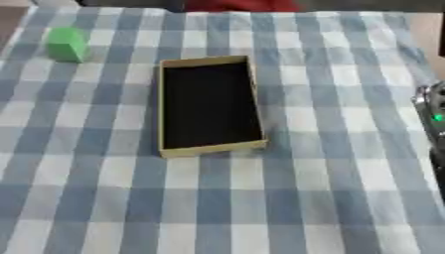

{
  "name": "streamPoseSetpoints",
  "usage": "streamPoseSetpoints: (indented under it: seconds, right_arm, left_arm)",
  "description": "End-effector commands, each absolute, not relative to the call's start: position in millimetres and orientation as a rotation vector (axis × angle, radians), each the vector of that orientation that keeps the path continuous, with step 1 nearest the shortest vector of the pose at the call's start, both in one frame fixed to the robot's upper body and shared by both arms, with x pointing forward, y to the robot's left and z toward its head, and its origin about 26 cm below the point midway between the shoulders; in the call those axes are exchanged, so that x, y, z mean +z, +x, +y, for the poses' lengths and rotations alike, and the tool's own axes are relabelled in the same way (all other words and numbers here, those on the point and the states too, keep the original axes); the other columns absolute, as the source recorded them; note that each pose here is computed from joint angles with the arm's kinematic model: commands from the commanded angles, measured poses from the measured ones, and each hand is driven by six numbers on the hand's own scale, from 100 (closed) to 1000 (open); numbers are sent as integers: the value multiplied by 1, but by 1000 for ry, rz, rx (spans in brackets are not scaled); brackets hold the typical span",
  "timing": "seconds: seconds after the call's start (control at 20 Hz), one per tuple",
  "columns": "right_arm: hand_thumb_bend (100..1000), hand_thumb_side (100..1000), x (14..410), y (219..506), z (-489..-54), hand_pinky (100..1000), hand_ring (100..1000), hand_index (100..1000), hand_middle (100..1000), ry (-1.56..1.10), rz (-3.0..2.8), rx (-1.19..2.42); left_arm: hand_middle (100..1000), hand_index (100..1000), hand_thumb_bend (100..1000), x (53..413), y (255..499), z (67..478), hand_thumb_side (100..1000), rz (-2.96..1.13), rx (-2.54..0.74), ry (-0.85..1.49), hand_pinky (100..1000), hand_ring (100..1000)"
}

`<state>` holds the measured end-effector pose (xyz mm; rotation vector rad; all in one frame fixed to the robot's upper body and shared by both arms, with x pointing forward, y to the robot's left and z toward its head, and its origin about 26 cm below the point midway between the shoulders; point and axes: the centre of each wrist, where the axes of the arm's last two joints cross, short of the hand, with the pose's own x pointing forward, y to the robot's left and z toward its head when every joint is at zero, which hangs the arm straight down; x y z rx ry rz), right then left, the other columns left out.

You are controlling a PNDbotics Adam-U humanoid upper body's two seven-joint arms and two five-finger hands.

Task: Pick up objects on the table and place them in the box.

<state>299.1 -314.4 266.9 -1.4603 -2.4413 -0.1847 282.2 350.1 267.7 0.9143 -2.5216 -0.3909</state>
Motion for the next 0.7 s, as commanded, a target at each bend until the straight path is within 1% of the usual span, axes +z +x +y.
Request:
streamPoseSetpoints:
  seconds: [0.05,0.45,0.7]
  right_arm:
    - [100,1000,276,294,-318,782,755,791,751,-1507,-2462,-170]
    - [100,1000,275,294,-320,782,755,790,752,-1516,-2456,-156]
    - [100,1000,276,294,-320,783,755,791,752,-1523,-2459,-150]
  left_arm:
    - [747,862,132,283,278,352,815,-2516,-463,1009,747,770]
    - [750,861,142,286,275,356,786,-2426,-552,1136,750,775]
    - [751,861,133,285,273,360,776,-2364,-615,1204,752,778]
